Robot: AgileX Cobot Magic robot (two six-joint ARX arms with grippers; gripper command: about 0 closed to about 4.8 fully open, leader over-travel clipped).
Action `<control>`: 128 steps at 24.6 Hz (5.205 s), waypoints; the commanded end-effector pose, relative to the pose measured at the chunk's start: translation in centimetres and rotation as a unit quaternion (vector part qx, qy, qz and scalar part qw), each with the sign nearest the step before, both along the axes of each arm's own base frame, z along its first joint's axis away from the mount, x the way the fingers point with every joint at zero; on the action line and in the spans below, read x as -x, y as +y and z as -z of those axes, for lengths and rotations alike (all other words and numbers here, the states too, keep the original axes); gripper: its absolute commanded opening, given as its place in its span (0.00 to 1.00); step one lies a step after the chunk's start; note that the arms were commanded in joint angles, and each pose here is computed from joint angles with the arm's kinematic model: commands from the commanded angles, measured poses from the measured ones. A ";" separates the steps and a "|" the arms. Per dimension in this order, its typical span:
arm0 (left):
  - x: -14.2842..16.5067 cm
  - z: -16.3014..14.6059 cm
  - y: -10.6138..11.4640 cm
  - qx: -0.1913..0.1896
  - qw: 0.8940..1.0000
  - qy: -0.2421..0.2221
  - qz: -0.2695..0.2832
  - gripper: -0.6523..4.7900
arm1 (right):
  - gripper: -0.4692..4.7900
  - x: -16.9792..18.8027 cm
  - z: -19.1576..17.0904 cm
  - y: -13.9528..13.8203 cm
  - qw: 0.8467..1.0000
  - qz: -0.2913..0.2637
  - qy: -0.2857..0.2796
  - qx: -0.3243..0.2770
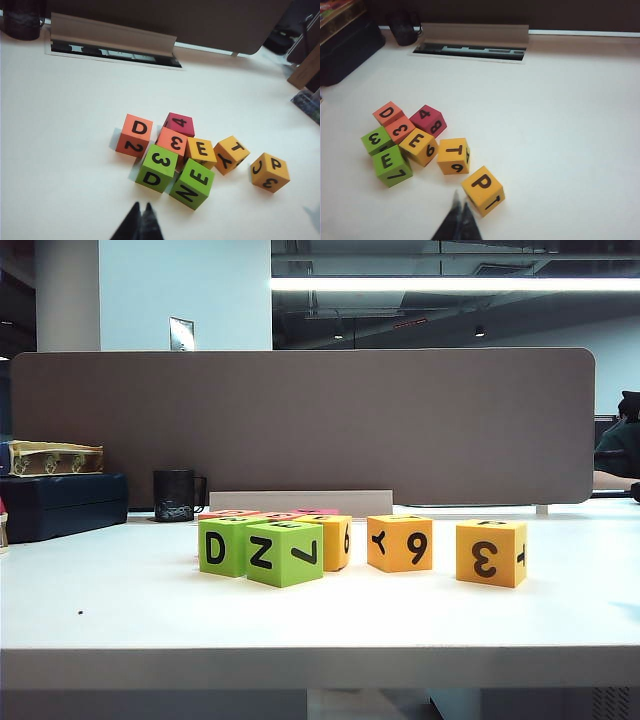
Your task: Select the appropriate blocks from the scattered letter blocks on the table and arrange them in a row to spell out "DEEP".
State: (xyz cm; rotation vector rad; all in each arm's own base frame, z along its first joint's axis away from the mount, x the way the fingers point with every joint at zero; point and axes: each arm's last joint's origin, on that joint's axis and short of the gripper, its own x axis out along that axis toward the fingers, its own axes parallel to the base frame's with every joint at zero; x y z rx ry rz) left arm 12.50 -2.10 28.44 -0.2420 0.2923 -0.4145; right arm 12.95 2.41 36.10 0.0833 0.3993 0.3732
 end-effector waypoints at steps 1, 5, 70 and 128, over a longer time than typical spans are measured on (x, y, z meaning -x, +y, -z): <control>-1.7 -0.9 -0.2 -0.007 1.000 0.013 0.019 0.11 | 0.09 -0.8 0.1 0.7 1.000 -0.024 0.020 0.004; -4.0 -1.5 -0.6 0.000 0.998 0.045 0.050 0.11 | 0.09 -2.7 1.3 2.2 0.996 -0.057 0.063 0.013; -16.3 3.4 -17.2 -0.195 0.922 0.229 0.242 0.66 | 0.09 -6.4 -0.2 5.9 0.979 -0.121 0.159 0.041; -19.8 6.7 -19.2 -0.347 0.864 0.261 0.256 0.49 | 0.09 -5.5 -2.2 5.5 0.979 -0.110 0.164 0.054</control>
